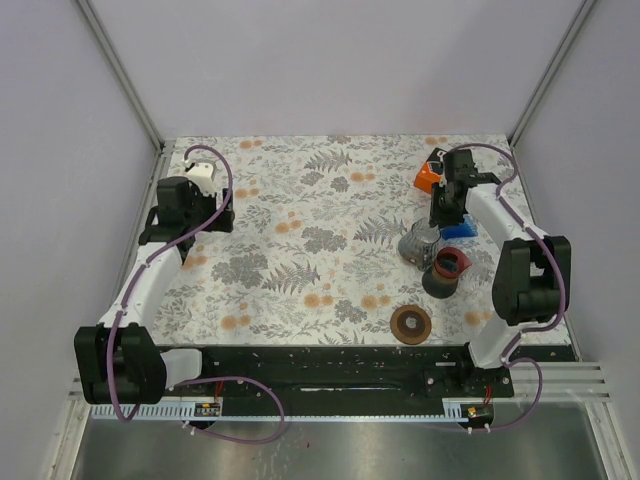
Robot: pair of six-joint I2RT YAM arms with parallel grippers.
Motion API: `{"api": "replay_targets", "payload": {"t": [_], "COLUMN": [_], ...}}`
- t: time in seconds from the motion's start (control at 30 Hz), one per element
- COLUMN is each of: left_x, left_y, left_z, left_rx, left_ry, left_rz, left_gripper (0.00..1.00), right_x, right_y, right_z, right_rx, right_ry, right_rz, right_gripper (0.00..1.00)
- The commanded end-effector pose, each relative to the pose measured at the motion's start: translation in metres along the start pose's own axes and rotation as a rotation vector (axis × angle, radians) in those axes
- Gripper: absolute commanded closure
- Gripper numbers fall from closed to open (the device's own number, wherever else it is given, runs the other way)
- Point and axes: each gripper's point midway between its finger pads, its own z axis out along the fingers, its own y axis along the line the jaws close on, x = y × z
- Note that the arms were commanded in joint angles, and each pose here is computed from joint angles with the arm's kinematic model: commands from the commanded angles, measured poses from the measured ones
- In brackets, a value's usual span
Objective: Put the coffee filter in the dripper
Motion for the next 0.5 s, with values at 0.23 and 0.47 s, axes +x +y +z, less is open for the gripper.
{"api": "replay_targets", "payload": {"t": [0.23,0.47], "left_x": [-0.033,-0.031], "left_y": [0.007,0.012], "left_z": [-0.012,-0.012], "left_rx": [-0.035,-0.058], "left_ry": [-0.078,-0.070], "left_rz": [0.032,0.041], "left_gripper": [0.11,0.11], "right_x": [0.000,0.005], "right_y": [0.038,0.050], "right_z": [0.005,0.009], "right_rx": [0.033,-0.011], "right_ry": [0.047,0.062], "right_rz": [-0.288,-0.295], "right_gripper": [0.80,0.74]}}
